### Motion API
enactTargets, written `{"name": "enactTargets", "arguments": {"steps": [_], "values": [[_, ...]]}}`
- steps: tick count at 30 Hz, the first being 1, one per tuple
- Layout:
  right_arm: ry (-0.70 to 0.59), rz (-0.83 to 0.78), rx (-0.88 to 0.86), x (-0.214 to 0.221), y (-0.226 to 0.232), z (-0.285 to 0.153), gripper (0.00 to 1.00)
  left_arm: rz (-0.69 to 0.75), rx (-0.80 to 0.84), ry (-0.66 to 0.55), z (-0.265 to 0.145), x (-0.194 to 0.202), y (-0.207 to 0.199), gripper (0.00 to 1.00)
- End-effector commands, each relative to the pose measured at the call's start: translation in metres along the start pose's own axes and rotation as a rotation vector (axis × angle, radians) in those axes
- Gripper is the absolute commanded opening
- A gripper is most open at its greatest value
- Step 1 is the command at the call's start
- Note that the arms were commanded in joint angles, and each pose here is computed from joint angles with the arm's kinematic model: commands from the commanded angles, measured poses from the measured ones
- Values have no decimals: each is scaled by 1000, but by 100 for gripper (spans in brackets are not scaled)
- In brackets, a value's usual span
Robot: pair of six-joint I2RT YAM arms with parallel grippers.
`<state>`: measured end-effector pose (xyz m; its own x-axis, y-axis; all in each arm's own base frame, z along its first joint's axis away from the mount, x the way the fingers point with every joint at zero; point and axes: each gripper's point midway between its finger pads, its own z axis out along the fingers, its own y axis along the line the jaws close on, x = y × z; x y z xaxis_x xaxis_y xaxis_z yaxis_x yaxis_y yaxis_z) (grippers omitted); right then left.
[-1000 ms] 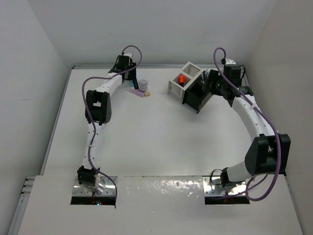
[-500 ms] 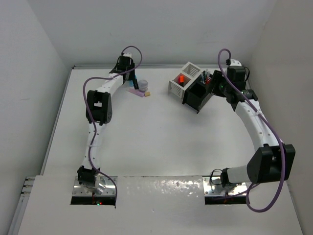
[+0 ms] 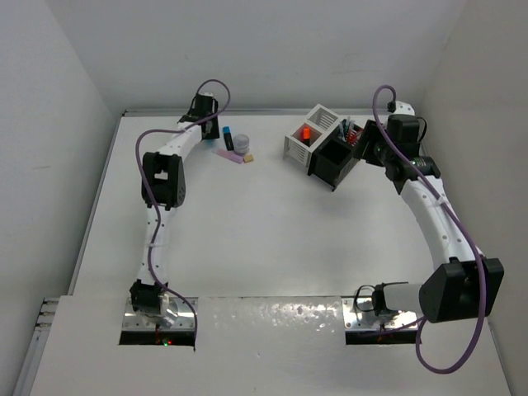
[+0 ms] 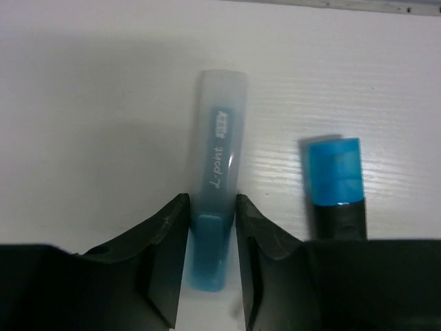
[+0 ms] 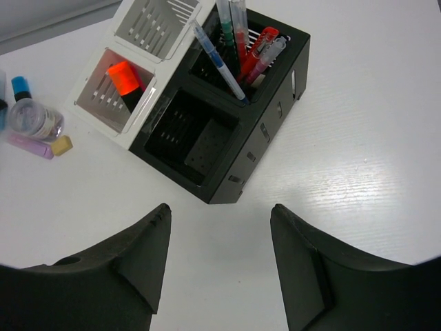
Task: Sort the stationery into containers
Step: Pick up the pen from the center of the board, then place the pen in the storage box.
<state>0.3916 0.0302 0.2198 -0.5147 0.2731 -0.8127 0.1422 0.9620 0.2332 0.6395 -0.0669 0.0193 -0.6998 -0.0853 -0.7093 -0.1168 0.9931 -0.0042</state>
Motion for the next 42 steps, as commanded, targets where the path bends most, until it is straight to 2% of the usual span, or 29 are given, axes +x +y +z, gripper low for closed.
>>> {"name": "enactTargets", "arguments": {"steps": [1, 3, 4, 7, 8, 10, 11, 13, 14, 15, 16, 18, 20, 22, 23, 27, 31, 35, 38, 42], "values": [[-49, 13, 11, -11, 0, -10, 59, -29, -7, 107, 1, 23, 27, 28], [-65, 25, 17, -13, -1, -13, 59, -14, 7, 149, 1, 34, 31, 17], [-69, 29, 17, -13, -2, -13, 59, -12, 27, 158, 1, 37, 28, 8], [-97, 46, 15, -16, -2, -18, 59, -39, 68, 137, -1, 28, 25, 0], [-101, 51, 16, -17, -2, -19, 59, -54, 81, 117, -3, 21, 25, 0], [-104, 59, 14, -17, -1, -21, 59, -78, 136, 19, -14, -16, 22, 0], [-100, 61, 15, -14, -1, -21, 59, -67, 158, -75, -30, -50, 20, 0], [-111, 73, 14, -14, -1, -24, 59, -3, 212, -182, -52, -85, 12, 0], [-127, 76, 5, -16, 1, -24, 59, 19, 241, -294, -81, -120, 6, 0], [-120, 84, 5, -10, 1, -22, 58, 41, 267, -354, -96, -135, 0, 0], [-130, 92, -3, -9, 2, -22, 59, 71, 349, -484, -134, -164, -16, 0], [-130, 98, -14, -6, 4, -22, 59, 90, 402, -630, -172, -193, -32, 0], [-125, 95, -26, -2, 7, -20, 59, 179, 532, -774, -220, -213, -75, 0], [-111, 85, -37, 2, 9, -19, 59, 229, 678, -838, -251, -215, -116, 0], [-103, 76, -33, 3, 8, -20, 59, 219, 817, -861, -277, -212, -156, 0], [-102, 61, -27, 3, 7, -24, 58, 202, 1044, -843, -299, -181, -226, 0], [-64, 13, -11, 8, 2, -33, 59, 228, 1142, -799, -292, -128, -281, 0], [-11, -46, 13, 7, -1, -45, 59, 249, 1195, -841, -306, -103, -324, 0], [-11, -80, 19, 7, -5, -54, 59, 197, 1145, -849, -293, -95, -336, 0], [-13, -116, 60, 12, -17, -68, 60, 113, 1140, -803, -275, -81, -351, 0]]}}
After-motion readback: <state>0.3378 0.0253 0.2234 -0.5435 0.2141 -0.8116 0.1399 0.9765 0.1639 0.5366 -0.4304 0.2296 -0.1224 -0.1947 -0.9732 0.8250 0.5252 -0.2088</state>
